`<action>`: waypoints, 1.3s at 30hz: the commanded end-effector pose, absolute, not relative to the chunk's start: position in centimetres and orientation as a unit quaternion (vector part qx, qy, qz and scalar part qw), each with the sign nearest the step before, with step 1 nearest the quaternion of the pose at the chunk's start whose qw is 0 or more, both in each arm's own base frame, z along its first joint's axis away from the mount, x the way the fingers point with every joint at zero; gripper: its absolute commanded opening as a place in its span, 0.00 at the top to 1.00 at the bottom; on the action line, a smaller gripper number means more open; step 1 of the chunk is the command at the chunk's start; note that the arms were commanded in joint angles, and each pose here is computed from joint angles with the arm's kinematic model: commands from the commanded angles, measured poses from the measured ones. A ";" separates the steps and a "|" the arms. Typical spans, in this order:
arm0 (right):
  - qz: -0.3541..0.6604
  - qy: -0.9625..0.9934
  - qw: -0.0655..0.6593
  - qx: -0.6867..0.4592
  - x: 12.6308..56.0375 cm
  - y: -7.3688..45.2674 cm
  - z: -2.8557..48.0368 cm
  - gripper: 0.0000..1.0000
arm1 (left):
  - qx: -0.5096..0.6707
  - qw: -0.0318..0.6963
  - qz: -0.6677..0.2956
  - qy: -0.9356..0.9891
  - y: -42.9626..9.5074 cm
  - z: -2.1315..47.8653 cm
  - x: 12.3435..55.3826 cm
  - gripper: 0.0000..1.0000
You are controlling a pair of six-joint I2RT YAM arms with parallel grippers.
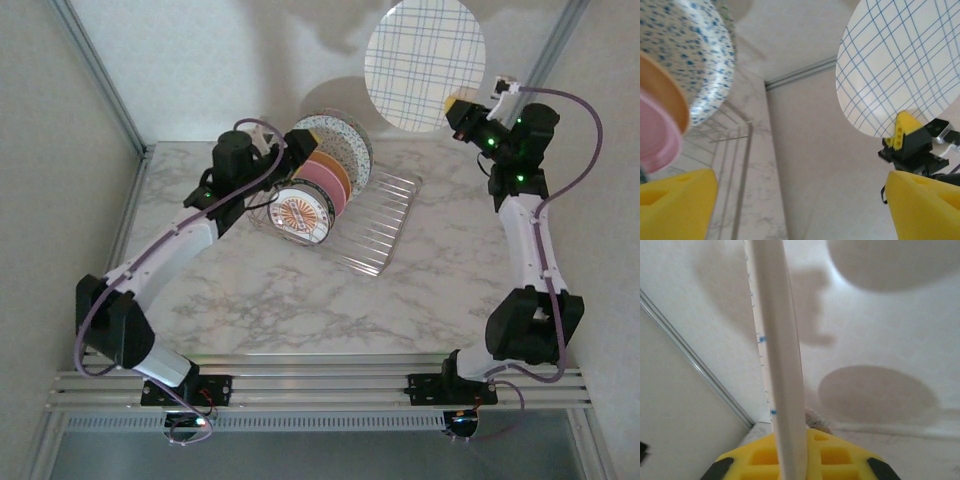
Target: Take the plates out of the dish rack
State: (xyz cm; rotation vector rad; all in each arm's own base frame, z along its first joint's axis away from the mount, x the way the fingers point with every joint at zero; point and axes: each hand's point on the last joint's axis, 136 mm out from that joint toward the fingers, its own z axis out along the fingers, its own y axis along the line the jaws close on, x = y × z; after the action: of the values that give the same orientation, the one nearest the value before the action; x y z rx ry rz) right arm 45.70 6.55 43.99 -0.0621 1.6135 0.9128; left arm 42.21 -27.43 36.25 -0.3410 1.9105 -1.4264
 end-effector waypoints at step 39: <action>0.558 0.751 0.334 0.120 40.2 17.2 40.2 1.00 | -0.126 0.294 -0.666 0.674 -34.3 38.5 45.5 1.00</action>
State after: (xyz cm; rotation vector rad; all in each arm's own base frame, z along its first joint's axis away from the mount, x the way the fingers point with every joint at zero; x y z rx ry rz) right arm 40.89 16.21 37.83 0.4342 2.0028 1.4650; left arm 46.40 -33.87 36.98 -0.4173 1.8218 -1.7768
